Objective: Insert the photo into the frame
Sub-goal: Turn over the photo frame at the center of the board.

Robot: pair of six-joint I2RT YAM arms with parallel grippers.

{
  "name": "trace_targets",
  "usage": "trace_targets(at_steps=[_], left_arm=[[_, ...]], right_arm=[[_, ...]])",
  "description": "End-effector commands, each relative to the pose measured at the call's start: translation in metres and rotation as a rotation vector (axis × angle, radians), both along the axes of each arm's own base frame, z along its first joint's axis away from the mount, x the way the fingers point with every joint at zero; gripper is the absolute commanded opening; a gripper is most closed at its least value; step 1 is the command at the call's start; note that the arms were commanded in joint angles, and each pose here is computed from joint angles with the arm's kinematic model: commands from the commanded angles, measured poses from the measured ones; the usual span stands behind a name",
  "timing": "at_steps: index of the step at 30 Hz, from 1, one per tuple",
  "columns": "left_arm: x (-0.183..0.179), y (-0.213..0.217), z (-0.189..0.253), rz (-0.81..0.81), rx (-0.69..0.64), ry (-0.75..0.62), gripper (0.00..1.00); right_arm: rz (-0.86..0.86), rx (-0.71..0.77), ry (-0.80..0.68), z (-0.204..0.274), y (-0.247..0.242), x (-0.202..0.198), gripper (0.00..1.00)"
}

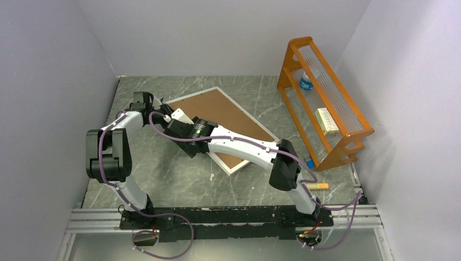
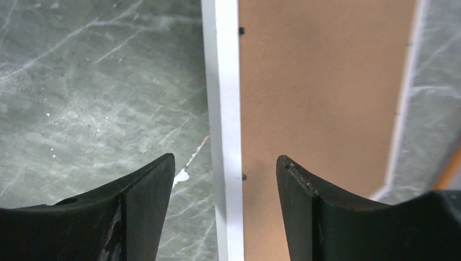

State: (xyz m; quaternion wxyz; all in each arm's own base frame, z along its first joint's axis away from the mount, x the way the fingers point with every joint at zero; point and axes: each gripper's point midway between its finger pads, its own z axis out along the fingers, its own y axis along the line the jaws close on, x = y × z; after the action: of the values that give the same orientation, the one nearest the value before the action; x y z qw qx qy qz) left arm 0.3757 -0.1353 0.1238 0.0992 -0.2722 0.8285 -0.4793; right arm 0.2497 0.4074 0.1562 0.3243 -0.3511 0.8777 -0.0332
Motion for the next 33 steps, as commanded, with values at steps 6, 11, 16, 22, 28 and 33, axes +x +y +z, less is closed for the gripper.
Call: trace_targets(at_steps=[6,11,16,22,28,33], left_arm=[[-0.031,-0.002,0.047,-0.014,-0.027,0.126,0.20],[-0.029,-0.002,0.061,-0.020,-0.040,0.102,0.19],[-0.029,-0.003,0.074,-0.029,-0.055,0.076,0.19],[-0.032,0.001,0.087,-0.028,-0.059,0.052,0.22],[-0.029,0.009,0.104,-0.028,-0.062,-0.016,0.33],[-0.010,0.024,0.160,-0.080,0.100,-0.244,0.52]], right_arm=[[-0.024,-0.387,-0.295,0.029,-0.036,0.011,0.53],[0.000,-0.352,-0.294,0.034,-0.037,0.001,0.58],[-0.001,-0.356,-0.288,0.032,-0.036,-0.001,0.65],[-0.014,-0.421,-0.344,0.035,-0.042,0.003,0.38],[0.016,-0.360,-0.394,0.064,-0.033,0.002,0.08],[0.078,-0.204,-0.378,0.103,-0.019,-0.004,0.01]])
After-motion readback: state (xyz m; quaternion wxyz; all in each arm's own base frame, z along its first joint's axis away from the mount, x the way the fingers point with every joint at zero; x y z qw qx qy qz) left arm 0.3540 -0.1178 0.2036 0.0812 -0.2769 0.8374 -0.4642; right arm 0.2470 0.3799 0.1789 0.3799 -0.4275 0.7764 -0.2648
